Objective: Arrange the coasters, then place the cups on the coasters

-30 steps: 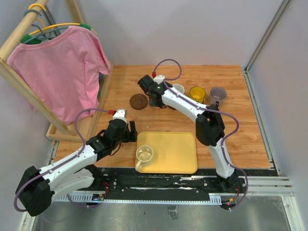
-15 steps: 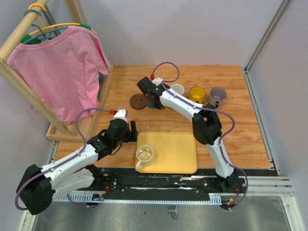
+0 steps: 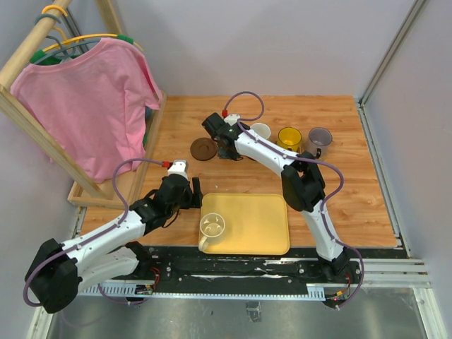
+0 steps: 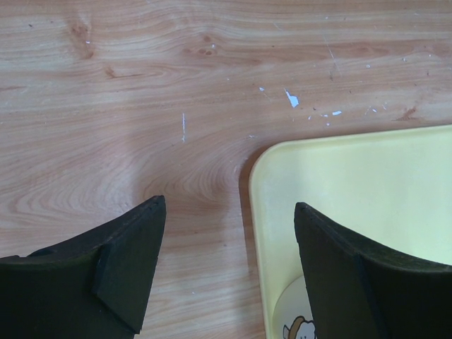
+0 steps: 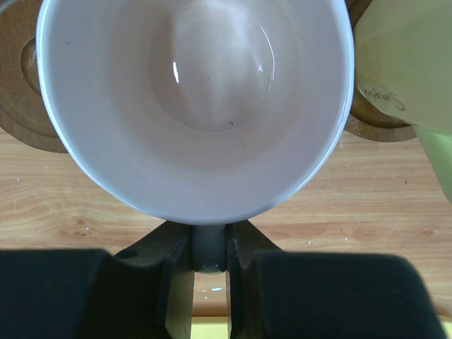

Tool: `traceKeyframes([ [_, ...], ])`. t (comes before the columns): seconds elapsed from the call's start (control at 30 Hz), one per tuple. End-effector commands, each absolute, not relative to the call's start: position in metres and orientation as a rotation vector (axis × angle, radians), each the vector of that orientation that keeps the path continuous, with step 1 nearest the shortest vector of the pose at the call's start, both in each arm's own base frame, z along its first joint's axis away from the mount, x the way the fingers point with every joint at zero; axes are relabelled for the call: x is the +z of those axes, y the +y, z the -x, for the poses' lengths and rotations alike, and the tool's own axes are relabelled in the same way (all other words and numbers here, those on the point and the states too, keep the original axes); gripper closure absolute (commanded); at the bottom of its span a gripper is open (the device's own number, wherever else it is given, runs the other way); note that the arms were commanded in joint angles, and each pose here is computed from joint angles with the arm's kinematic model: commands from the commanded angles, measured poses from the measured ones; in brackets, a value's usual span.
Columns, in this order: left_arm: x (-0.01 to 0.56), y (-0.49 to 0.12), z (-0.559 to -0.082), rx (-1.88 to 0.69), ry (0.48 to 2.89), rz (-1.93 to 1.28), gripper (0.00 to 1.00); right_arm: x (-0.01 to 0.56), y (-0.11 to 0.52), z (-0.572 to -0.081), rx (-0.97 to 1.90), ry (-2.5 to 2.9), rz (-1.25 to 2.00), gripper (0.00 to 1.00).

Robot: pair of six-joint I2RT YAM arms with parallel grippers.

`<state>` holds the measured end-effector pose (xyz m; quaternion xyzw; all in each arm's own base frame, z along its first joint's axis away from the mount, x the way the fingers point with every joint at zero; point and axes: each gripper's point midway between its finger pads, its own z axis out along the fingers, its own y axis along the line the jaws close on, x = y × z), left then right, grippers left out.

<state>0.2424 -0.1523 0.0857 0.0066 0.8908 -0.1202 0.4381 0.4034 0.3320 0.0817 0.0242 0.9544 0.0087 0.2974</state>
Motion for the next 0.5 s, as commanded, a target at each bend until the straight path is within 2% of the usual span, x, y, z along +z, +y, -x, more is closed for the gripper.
traceKeyframes([
  [0.0,0.096,-0.157,-0.250,-0.318,2.180,-0.020,0.23,0.095,0.326,-0.422,0.012,2.463,-0.123,0.99],
  [0.47,0.093,-0.156,-0.250,-0.311,2.185,-0.018,0.23,0.082,0.321,-0.425,0.016,2.489,-0.150,0.99],
])
